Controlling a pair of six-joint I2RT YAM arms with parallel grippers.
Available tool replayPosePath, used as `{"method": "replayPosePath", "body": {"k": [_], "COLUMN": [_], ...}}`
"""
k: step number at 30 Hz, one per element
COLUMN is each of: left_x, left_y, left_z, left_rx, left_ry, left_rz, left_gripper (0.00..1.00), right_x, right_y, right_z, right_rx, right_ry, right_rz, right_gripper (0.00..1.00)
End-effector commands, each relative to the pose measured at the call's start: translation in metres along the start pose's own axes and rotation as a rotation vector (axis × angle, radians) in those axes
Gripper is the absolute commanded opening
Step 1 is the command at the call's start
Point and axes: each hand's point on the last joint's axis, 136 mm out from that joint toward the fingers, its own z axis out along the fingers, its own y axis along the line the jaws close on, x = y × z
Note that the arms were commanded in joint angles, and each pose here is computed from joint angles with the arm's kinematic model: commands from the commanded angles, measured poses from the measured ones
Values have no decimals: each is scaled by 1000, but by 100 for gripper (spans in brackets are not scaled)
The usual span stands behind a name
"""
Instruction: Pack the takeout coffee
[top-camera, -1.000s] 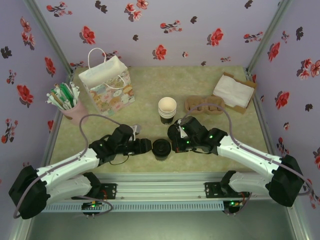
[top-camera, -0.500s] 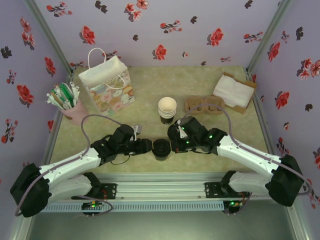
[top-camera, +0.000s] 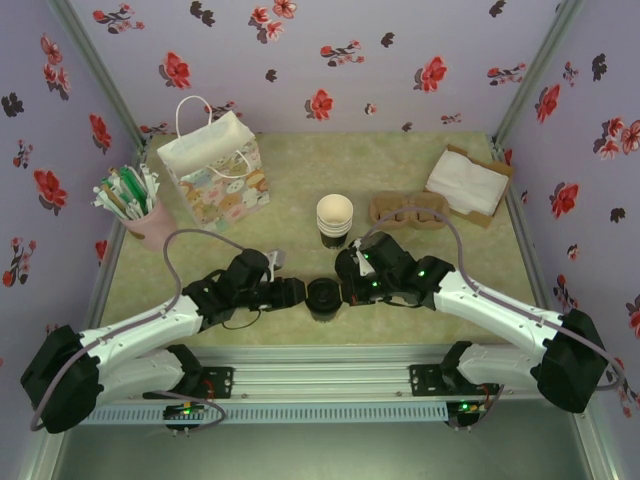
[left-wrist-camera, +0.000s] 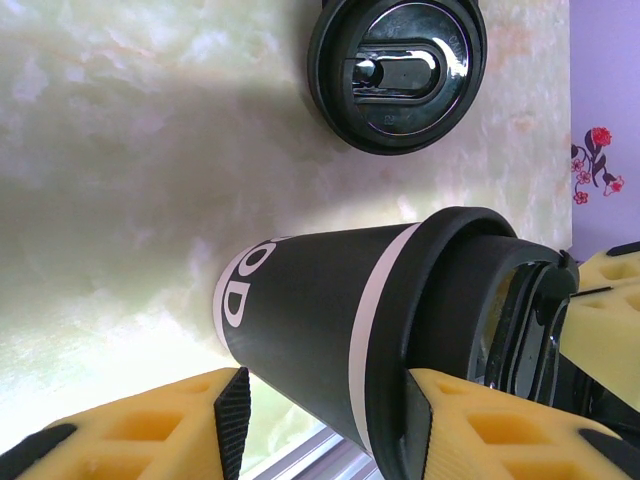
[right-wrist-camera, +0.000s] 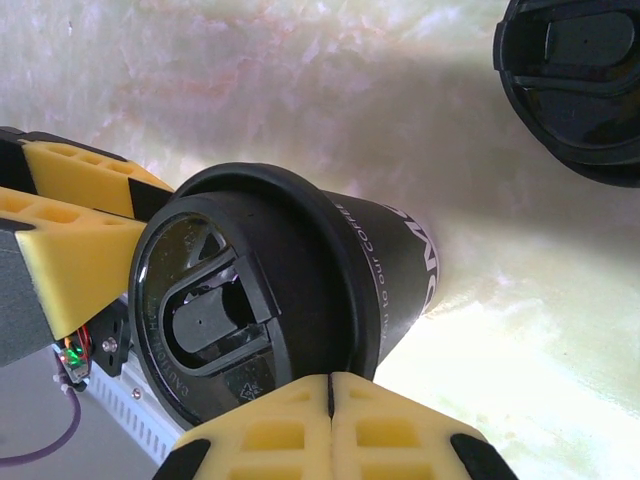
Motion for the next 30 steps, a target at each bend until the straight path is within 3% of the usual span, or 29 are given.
{"method": "replayPosePath", "body": {"k": [1,16,22,26,30], "left_x": [8,14,13,9,1], "left_y": [7,12,5,7,7], "left_z": [5,8,4,-3,-16], "left_rx": [-20,-18,3,-20,-50], "left_ry": [27,34,20,-6,-54], "left_rz": [-12,-31,-29,-23,-13], "left_gripper": [46,44,45,53,67], "right_x": [-4,18,8,-1,-9], "right_y": [6,-25,-15,-5,-1], "right_z": [1,17,6,-5,-20], "right_rx": [-24,72,71,64,86], "right_ry": [-5,48,15,-14,-55], "right_rz": [11,43,9,-15,-39], "right_gripper": [6,6,6,8,17]}}
